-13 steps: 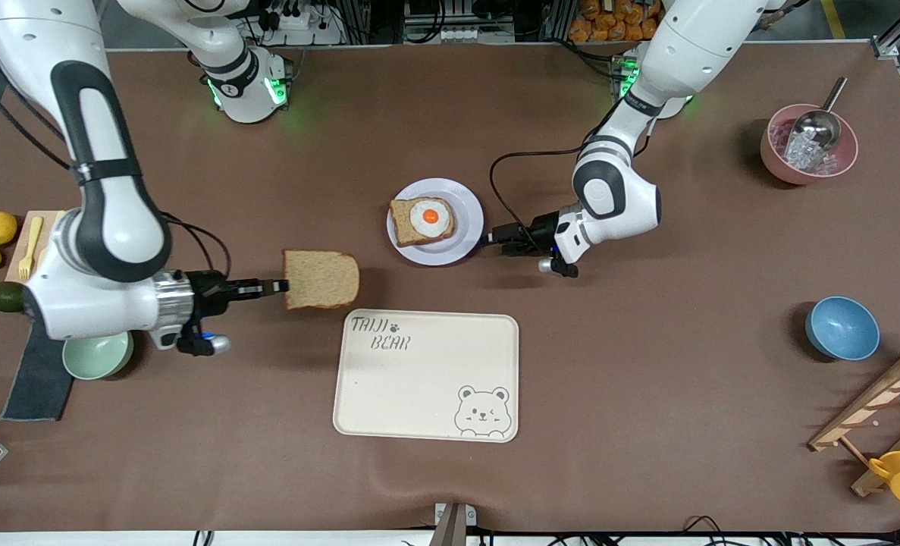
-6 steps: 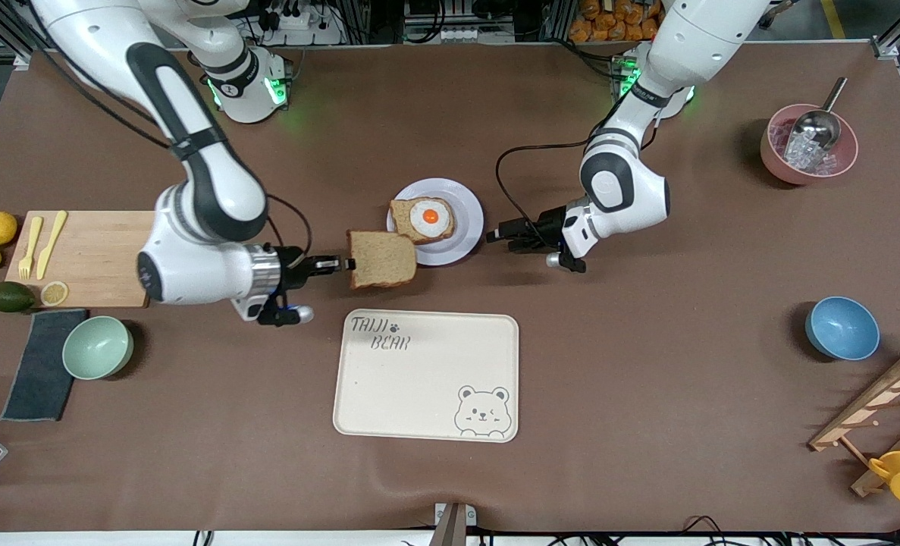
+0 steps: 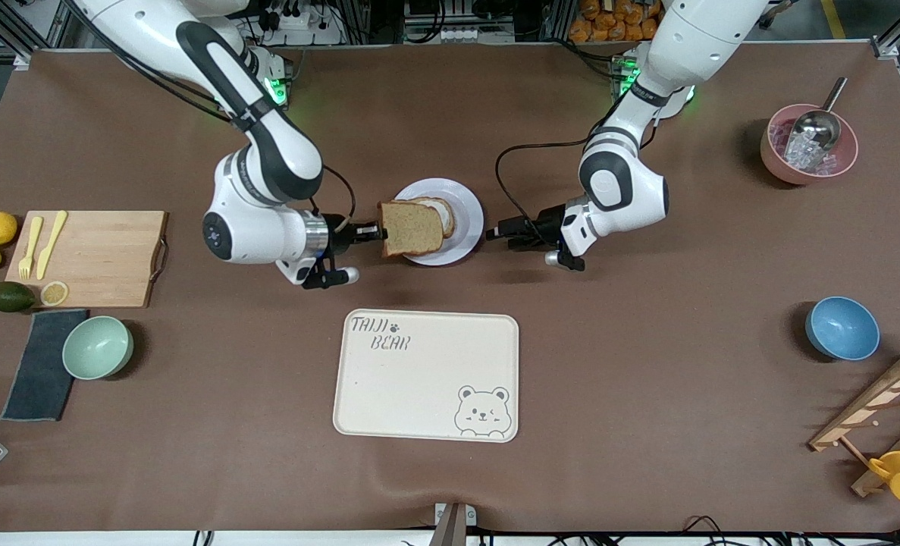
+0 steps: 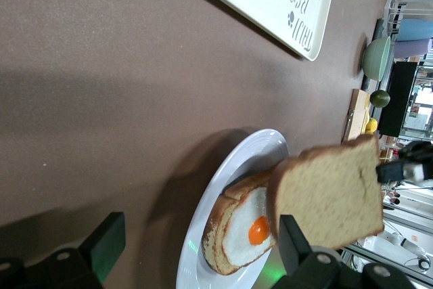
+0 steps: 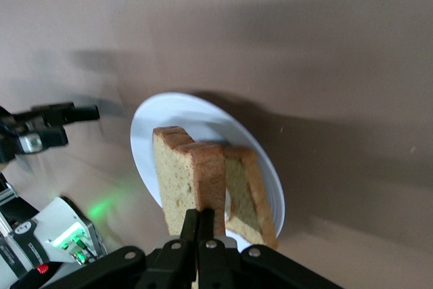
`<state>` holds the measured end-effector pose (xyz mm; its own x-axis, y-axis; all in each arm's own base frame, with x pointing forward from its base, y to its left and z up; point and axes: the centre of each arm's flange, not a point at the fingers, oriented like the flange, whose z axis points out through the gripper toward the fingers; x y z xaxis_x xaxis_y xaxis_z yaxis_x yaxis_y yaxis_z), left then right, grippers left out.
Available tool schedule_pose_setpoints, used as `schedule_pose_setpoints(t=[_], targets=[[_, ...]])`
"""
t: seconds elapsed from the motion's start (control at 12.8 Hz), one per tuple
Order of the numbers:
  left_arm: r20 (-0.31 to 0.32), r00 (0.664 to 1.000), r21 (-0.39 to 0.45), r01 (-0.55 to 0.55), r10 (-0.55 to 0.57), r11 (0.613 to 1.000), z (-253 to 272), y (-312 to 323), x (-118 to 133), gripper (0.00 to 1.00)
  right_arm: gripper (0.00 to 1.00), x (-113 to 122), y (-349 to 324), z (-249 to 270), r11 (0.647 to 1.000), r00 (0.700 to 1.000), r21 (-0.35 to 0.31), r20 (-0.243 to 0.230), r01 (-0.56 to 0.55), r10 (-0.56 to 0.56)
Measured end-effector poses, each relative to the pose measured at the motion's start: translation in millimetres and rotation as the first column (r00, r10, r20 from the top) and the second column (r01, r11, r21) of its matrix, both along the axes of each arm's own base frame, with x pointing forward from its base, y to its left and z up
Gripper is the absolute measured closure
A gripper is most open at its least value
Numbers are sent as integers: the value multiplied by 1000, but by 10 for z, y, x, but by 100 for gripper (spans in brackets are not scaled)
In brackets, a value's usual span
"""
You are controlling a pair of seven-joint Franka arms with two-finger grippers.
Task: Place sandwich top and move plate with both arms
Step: 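Lower the bread slice onto the egg toast with the right gripper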
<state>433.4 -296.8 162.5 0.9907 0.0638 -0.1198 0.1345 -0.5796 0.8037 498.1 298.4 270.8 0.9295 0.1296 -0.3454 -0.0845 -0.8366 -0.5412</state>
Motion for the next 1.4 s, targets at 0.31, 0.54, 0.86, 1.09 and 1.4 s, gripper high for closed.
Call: schedule_pose_setpoints(t=[0.31, 0.54, 0.86, 1.09, 1.4], targets=[[-2, 1000, 1, 2, -2, 1000, -8, -3, -15, 0, 97, -322, 332, 28, 999, 999, -30, 38, 31, -30], [-3, 1000, 1, 3, -3, 1000, -9, -4, -18, 0, 97, -440, 304, -139, 997, 997, -54, 58, 49, -46], [-3, 1000, 2, 4, -4, 1000, -12, -7, -24, 0, 97, -516, 300, -229, 996, 996, -65, 75, 58, -53], [-5, 1000, 2, 8, -8, 1000, -17, -21, -41, 0, 80, -518, 278, -257, 994, 995, -74, 62, 80, -75], [-43, 999, -22, -6, 5, 1000, -65, -238, -231, 0, 37, -398, 120, -247, 990, 992, -74, 59, 118, -114]])
